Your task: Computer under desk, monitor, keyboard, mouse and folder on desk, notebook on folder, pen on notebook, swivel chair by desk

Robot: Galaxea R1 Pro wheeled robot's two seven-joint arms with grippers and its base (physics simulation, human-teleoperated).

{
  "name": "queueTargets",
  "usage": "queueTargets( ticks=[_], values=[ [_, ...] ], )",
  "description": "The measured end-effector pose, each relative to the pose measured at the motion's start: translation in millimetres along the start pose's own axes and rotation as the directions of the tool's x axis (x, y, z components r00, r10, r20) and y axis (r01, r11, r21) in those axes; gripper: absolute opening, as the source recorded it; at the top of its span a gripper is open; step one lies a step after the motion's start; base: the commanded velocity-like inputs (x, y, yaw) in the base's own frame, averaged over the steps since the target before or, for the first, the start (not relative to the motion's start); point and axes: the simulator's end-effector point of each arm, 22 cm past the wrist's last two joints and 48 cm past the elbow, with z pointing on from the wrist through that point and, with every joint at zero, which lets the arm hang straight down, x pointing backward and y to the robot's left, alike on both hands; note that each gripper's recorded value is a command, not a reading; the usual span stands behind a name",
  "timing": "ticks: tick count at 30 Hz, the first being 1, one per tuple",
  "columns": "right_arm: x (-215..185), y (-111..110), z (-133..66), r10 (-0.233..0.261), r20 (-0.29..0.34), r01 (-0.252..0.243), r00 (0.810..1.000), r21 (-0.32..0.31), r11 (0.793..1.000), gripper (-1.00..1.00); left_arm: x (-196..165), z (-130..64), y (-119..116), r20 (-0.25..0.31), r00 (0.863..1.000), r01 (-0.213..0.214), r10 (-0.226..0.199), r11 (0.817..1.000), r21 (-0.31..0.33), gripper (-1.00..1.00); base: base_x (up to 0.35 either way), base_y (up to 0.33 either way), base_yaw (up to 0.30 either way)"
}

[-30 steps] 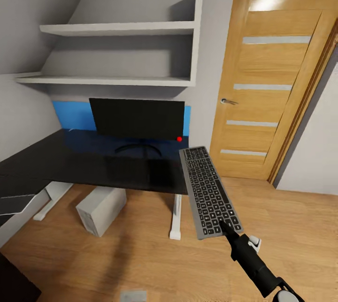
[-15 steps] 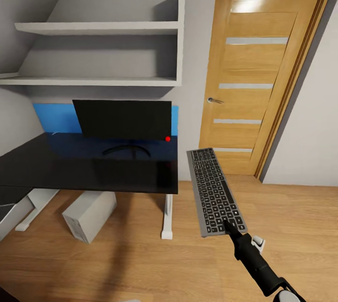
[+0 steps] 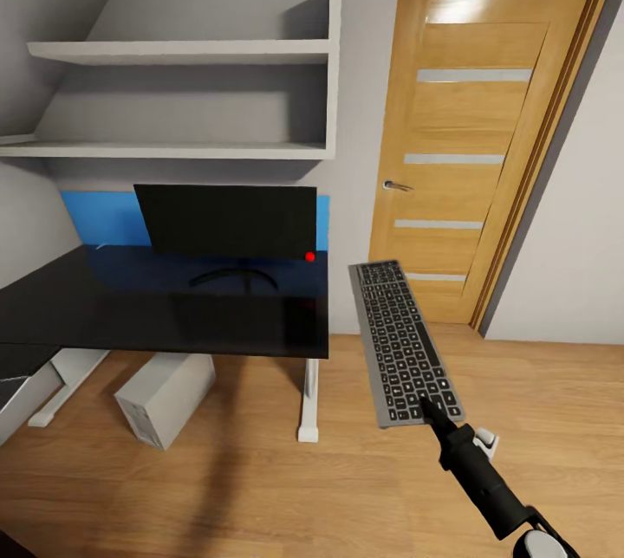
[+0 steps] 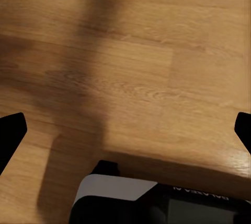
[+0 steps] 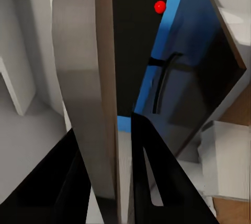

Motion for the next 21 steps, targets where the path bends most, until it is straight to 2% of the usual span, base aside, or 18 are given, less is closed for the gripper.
queueTargets(
  ticks=[7,17,21],
  values=[
    [-13,-1,-4.4,-0.039,-0.003,0.039,0.999,0.011,0.999,-1.0,1,0.0,0,-0.002,1.0,-0.001,0.001,1.0,0.0,1.0,0.0,0.0,0.0],
    [-15,-3,-4.6,-0.037,0.005,0.037,0.999,0.016,0.999,-1.0,2,0.3,0,-0.005,1.0,-0.001,0.001,1.0,-0.001,1.0,0.0,0.0,0.0],
    [-16,-5,-5.4,-0.034,0.006,0.034,0.999,0.022,0.999,-1.0,1,0.5,0,0.002,1.0,0.006,-0.006,1.0,-0.001,1.0,0.0,0.0,-0.144]
  ],
)
